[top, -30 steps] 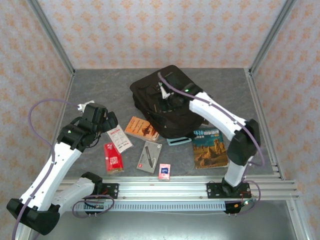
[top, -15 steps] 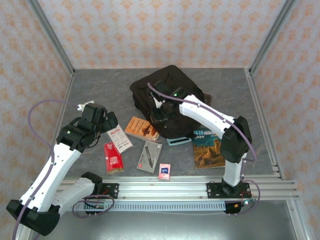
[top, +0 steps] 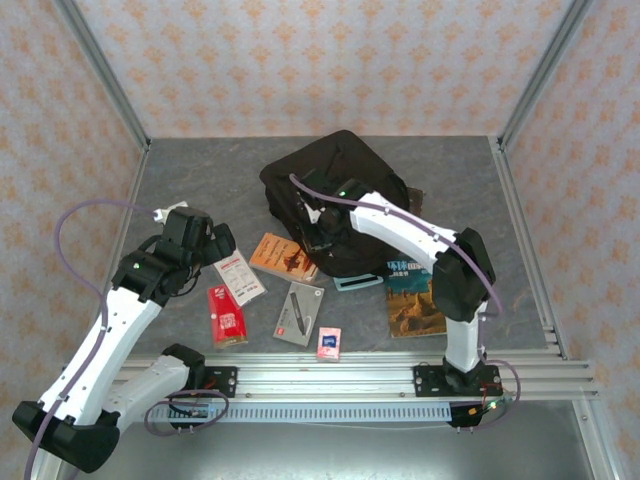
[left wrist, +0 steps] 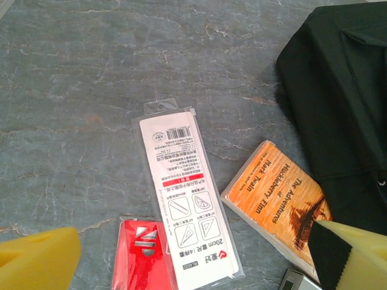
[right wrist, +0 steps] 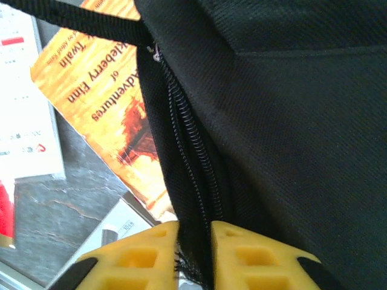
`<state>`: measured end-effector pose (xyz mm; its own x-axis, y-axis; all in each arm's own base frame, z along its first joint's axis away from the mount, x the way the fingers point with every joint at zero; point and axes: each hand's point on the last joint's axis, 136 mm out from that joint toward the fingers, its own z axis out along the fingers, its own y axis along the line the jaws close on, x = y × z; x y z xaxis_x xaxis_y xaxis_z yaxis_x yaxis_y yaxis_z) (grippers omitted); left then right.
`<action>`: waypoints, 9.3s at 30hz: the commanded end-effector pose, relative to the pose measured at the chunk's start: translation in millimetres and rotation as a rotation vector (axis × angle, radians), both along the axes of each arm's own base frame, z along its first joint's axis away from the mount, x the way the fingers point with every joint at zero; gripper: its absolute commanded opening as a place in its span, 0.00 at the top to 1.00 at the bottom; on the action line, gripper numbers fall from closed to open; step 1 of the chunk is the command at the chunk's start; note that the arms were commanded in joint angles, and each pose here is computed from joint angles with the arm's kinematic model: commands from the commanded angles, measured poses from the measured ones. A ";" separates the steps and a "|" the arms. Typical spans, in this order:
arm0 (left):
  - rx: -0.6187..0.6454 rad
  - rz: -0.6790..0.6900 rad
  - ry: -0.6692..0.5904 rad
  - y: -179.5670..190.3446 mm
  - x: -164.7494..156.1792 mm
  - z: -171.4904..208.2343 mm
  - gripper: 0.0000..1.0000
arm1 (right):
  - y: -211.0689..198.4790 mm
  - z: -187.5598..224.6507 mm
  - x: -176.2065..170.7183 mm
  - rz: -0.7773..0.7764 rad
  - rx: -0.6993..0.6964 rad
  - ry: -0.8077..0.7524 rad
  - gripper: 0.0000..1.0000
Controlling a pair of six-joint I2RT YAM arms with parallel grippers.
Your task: Pack books, pencil case, and school supplies into a backpack
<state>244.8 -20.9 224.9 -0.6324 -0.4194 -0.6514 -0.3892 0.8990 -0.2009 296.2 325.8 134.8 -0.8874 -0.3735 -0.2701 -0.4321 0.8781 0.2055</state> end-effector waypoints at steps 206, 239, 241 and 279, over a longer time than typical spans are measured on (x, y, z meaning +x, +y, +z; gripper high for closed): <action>-0.622 -0.017 0.393 -164.1 174.7 -110.8 0.57 | 49.2 41.0 67.5 -0.228 0.456 -0.280 1.00; -0.395 0.080 0.288 -94.0 199.9 -96.5 1.00 | -74.9 45.6 59.1 -0.534 0.204 -0.591 1.00; -0.385 0.079 0.287 -90.8 201.8 -94.2 1.00 | -83.8 46.9 61.2 -0.558 0.198 -0.602 1.00; -0.538 0.047 0.149 -127.6 135.9 -28.5 0.21 | -7.6 33.1 83.8 -0.468 0.451 -0.366 1.00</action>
